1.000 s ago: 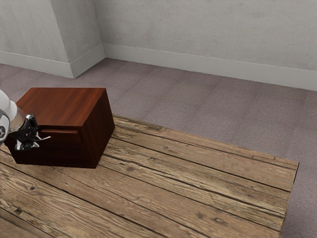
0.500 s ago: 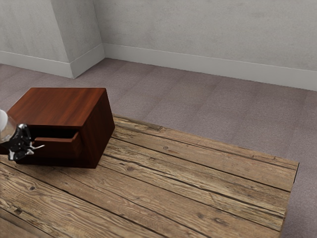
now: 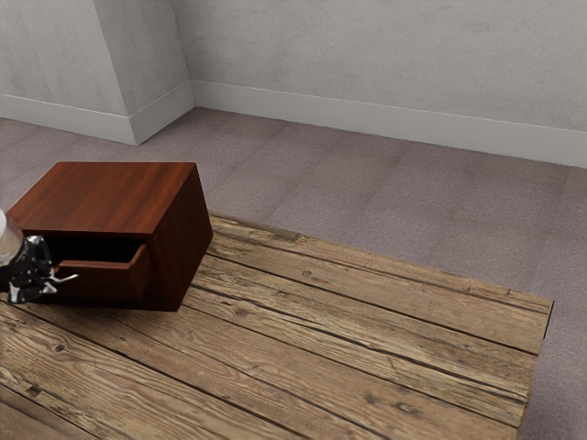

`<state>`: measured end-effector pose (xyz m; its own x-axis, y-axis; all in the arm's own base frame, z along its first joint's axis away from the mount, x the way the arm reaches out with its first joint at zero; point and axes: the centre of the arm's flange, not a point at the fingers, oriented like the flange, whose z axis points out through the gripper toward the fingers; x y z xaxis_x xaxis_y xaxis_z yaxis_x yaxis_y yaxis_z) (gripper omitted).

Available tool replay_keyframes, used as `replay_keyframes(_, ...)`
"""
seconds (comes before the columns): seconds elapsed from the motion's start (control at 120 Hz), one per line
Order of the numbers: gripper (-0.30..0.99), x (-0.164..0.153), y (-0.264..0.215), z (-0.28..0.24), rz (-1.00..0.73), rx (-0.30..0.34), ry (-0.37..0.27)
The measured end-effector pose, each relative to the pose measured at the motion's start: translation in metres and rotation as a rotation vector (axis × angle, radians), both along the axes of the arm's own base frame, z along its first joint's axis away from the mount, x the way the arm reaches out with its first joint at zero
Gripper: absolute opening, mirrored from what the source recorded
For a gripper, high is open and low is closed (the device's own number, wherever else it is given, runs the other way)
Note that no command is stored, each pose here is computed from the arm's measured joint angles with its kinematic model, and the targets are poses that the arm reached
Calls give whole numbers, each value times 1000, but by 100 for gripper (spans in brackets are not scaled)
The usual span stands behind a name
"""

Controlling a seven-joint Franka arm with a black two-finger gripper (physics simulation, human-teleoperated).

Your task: Pull the drawer handle with one arm to open the drawer

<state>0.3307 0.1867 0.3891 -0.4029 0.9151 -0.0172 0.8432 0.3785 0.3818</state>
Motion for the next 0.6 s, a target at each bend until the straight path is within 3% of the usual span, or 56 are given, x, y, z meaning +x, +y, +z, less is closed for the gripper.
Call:
replay_keyframes(0.217,-9,-9,-2,-2,14,-24,16)
replay_keyframes(0.6,-9,-23,-7,-1,-9,1,21)
